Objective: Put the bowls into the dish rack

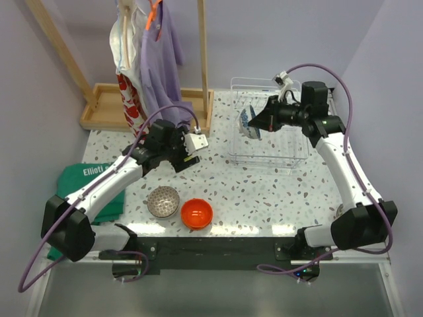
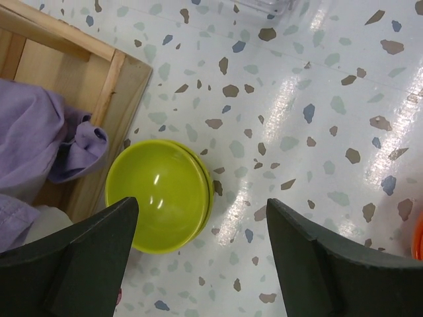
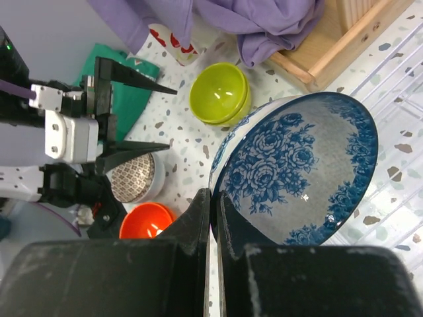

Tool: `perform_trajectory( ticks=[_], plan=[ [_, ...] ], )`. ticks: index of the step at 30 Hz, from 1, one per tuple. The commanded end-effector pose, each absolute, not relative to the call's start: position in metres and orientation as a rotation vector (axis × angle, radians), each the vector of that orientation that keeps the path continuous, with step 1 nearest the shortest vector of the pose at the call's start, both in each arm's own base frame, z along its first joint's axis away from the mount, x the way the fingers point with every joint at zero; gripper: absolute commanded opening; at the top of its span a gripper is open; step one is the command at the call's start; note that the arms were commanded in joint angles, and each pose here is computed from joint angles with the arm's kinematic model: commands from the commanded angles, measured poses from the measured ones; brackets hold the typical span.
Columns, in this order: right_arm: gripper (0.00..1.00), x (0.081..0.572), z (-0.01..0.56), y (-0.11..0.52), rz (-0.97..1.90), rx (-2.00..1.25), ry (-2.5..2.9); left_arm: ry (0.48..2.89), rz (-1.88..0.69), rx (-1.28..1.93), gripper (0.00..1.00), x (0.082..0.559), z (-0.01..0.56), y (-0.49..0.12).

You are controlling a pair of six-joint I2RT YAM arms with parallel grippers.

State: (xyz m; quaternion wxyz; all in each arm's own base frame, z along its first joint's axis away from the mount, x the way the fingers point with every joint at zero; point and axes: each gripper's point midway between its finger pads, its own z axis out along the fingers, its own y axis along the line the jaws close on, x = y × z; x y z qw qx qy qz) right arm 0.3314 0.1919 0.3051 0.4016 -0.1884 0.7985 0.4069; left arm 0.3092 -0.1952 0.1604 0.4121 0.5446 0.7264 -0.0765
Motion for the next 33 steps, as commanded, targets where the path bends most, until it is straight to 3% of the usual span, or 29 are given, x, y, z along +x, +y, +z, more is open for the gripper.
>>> perform_trajectory(
  ticks=[1, 17, 33],
  plan=[
    [0.0, 0.345, 0.32, 0.19, 1.158, -0.392, 1.965, 1.729, -0.207, 1.298, 0.84, 0.327, 0.196, -0.221],
    [0.0, 0.393, 0.274, 0.15, 1.347, -0.06, 2.052, 1.702, -0.243, 1.259, 0.83, 0.38, 0.205, -0.285],
    [0.0, 0.413, 0.224, 0.135, 1.438, 0.017, 2.126, 1.707, -0.239, 1.231, 0.83, 0.405, 0.197, -0.32]
  ],
)
